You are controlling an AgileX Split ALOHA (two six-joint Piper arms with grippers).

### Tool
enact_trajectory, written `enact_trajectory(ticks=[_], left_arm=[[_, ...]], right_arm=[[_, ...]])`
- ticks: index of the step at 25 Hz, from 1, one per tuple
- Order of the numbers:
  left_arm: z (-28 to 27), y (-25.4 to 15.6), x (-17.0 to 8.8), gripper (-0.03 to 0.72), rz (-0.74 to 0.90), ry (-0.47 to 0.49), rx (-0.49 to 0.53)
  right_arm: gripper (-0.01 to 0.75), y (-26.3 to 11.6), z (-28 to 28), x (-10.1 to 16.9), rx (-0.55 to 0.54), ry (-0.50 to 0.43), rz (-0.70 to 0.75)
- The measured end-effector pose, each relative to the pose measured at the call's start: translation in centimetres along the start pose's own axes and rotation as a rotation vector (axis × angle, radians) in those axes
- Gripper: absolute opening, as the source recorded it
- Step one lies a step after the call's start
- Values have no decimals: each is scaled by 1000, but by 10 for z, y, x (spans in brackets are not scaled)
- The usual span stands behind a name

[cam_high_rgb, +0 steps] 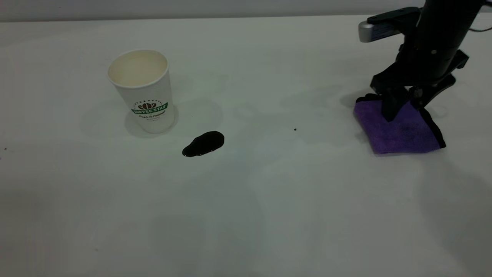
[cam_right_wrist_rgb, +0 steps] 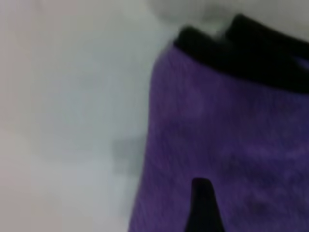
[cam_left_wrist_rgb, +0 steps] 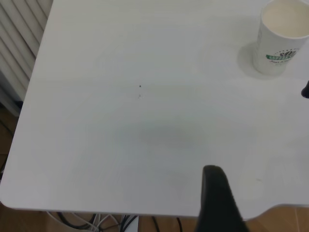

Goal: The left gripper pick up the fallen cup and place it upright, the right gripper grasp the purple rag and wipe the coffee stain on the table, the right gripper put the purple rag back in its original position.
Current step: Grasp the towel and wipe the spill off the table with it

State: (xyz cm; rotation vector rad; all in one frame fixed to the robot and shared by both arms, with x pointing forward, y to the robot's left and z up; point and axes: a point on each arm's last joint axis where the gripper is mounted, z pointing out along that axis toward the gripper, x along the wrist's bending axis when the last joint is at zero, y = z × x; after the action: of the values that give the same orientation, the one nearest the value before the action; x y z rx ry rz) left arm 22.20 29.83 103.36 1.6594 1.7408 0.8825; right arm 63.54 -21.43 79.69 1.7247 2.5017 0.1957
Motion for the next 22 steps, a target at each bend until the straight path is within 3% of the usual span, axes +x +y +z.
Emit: enact_trajectory(ticks=[7,10,14,15,19,22], left_arm=[[0,0,0,501,0,0,0],[0,0,0,501,0,0,0],[0,0,0,501,0,0,0],[0,0,0,501,0,0,0],[0,0,0,501,0,0,0],[0,0,0,501,0,0,0]], right_arm=[[570,-3,31,1,34,1,-1],[462,-3,32,0,22,-4,18],[134,0,34,3,11,-6,21],[86,0,34,7,11,-6,9],[64,11,33,33,-22,-1,-58],[64,24,33,72,-76,19,-133]])
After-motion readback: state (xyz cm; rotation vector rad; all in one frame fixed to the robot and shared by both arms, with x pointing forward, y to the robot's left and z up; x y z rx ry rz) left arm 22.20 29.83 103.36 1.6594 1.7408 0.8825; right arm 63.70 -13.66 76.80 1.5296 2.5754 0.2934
